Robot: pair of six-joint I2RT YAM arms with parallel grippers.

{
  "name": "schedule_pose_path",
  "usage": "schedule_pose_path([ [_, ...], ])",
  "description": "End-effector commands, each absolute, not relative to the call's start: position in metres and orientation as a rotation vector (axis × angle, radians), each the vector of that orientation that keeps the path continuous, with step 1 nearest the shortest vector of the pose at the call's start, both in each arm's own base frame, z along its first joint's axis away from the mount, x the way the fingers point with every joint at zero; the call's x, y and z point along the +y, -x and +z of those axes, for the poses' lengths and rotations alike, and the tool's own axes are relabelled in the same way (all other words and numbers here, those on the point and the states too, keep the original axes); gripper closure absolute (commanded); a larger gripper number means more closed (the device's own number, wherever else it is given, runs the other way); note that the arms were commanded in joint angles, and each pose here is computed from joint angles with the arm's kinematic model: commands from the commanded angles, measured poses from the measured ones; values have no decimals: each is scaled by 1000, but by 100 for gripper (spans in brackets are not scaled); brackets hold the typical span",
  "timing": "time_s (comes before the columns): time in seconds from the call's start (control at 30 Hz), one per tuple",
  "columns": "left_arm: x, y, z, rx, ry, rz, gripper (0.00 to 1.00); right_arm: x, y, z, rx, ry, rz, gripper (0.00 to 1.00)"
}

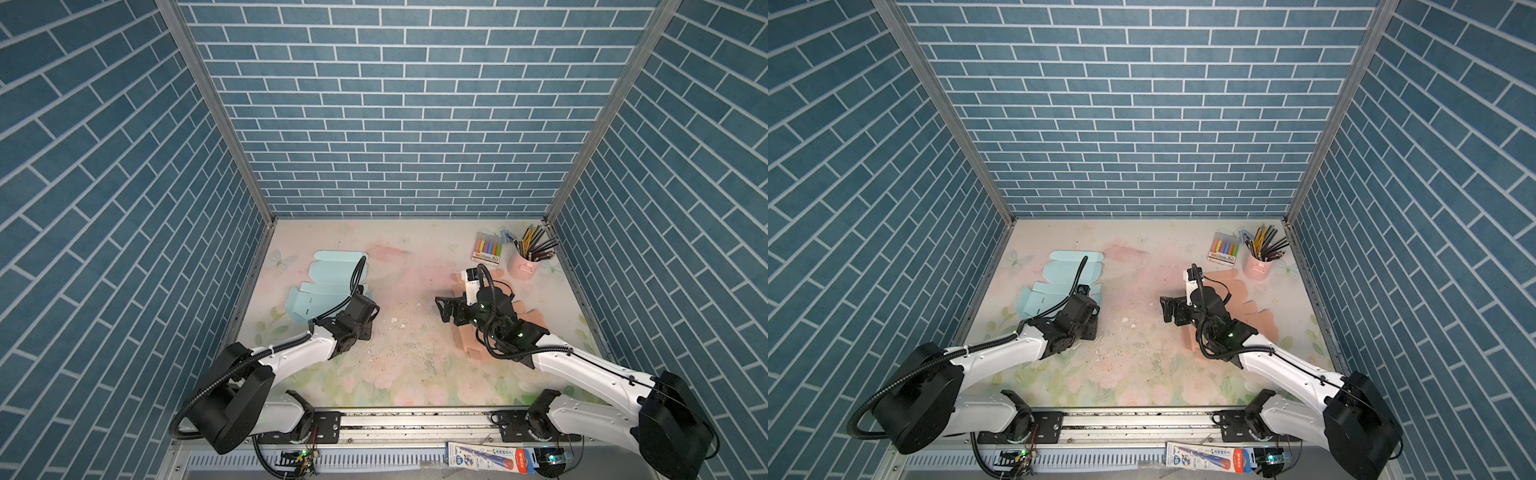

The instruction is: Fold the paper box

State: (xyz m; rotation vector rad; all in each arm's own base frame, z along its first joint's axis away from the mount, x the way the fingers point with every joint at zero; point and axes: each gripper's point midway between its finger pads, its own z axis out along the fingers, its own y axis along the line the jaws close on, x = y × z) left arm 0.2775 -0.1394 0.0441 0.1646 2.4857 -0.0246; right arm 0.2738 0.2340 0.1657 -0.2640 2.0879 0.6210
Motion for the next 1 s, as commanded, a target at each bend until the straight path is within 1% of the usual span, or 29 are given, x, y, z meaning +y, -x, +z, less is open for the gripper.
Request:
schedule_pose_path([
  [0.0,-135,-276,46,2494,-147,35,60,227,-273,168,2066,262,587,2],
  [0.23,-131,-277,41,2515,-131,105,66,225,-271,182,2013,266,600,2],
  [0.57,-130,-277,36,2524,-137,226,76,217,-266,190,1960,252,604,5],
  [0.87,-148,-273,49,2509,-198,258,90,213,-266,191,1954,252,590,6],
  [0.97,-157,-271,52,2508,-240,276,94,211,-265,191,1952,251,584,6],
])
